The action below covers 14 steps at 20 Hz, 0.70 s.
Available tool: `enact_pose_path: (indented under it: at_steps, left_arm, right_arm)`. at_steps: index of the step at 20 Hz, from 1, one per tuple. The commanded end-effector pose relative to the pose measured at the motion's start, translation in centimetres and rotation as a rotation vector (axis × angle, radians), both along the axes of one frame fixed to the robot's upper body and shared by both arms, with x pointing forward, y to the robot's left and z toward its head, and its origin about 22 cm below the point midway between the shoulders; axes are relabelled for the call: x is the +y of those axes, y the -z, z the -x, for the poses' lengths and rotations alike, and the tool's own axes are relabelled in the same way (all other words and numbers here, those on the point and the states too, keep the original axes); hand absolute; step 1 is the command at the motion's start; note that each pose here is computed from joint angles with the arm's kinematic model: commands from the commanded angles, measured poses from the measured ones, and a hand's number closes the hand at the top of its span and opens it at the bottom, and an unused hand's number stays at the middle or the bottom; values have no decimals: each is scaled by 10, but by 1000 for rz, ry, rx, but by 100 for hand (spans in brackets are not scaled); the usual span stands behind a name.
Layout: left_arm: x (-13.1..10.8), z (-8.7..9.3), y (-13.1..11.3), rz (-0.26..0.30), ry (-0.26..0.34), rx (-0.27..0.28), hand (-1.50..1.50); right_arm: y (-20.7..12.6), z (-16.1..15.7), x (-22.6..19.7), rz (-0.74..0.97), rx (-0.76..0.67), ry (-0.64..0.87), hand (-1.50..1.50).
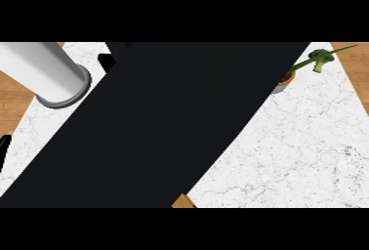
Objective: Pick up the wine, place it into the cabinet and close the cabinet
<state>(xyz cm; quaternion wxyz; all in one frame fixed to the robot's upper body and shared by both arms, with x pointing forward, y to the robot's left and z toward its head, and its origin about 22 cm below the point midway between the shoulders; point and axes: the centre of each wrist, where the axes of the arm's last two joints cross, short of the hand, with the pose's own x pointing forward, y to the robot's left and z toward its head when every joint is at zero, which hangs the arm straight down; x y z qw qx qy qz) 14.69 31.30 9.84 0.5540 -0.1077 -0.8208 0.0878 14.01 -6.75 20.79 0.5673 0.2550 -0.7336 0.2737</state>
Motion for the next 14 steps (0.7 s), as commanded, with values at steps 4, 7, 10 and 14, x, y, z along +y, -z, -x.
enact_pose_path:
  at_steps: [4, 7, 10, 14]
  left_arm:
    - [-10, -12, -10, 6, -12, 6, -150]
    - [2, -14, -2, 3, -24, 11, -150]
    - [-7, -15, 4, 5, -19, 3, -150]
    - [-14, -11, 4, 26, -17, 2, -150]
  right_arm:
    - [-36, -45, 67, -45, -22, -3, 150]
    - [-42, -68, 88, -48, -53, 34, 150]
    - [-65, -93, 98, -33, -85, 81, 150]
    - [-64, -133, 102, 67, -187, 157, 150]
